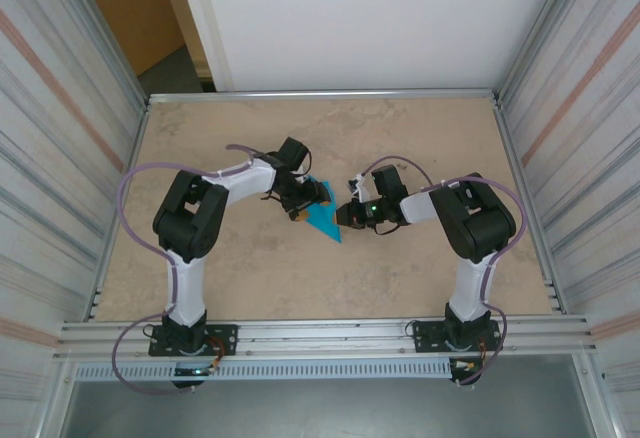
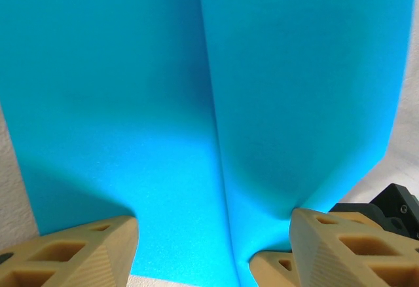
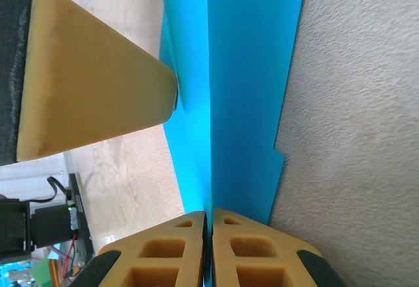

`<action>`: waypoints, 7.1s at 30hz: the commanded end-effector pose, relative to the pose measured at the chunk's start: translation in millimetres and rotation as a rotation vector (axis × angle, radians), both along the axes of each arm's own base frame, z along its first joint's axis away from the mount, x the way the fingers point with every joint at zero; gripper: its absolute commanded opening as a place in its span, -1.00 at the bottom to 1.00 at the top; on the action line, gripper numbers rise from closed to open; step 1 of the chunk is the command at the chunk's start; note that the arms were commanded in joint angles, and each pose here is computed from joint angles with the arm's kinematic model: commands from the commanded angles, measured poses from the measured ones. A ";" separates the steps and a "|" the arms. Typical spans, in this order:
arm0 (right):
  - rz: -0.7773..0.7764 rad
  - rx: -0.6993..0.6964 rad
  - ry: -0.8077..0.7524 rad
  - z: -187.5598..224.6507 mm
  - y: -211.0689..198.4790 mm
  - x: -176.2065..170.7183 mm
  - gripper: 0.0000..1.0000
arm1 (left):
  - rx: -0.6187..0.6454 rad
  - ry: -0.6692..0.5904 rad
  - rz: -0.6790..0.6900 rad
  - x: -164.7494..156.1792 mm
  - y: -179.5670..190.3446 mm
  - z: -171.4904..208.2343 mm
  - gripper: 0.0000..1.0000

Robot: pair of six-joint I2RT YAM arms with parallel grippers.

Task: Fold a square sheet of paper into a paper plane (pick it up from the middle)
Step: Fourth fold the wing at the center of the table.

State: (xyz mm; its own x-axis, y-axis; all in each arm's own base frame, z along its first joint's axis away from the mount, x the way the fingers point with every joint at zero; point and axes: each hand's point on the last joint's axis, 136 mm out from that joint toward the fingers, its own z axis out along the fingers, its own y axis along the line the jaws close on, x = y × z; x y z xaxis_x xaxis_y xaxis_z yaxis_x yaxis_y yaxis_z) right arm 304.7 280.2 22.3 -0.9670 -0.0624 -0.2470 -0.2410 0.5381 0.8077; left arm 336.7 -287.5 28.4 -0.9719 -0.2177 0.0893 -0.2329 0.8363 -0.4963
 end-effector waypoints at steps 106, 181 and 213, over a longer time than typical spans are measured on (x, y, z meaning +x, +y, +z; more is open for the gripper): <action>-0.037 -0.283 0.146 -20.0 -21.8 -13.3 -0.52 | -0.320 -0.117 -0.118 26.7 -45.9 13.8 -0.78; 0.056 -0.185 0.193 1.9 6.9 -19.0 -0.74 | -0.262 -0.048 -0.119 12.8 -34.9 -23.1 -0.81; 0.063 -0.239 0.362 -10.3 -32.1 -78.5 -0.66 | -0.220 0.004 -0.094 -1.8 -16.2 -45.3 -0.83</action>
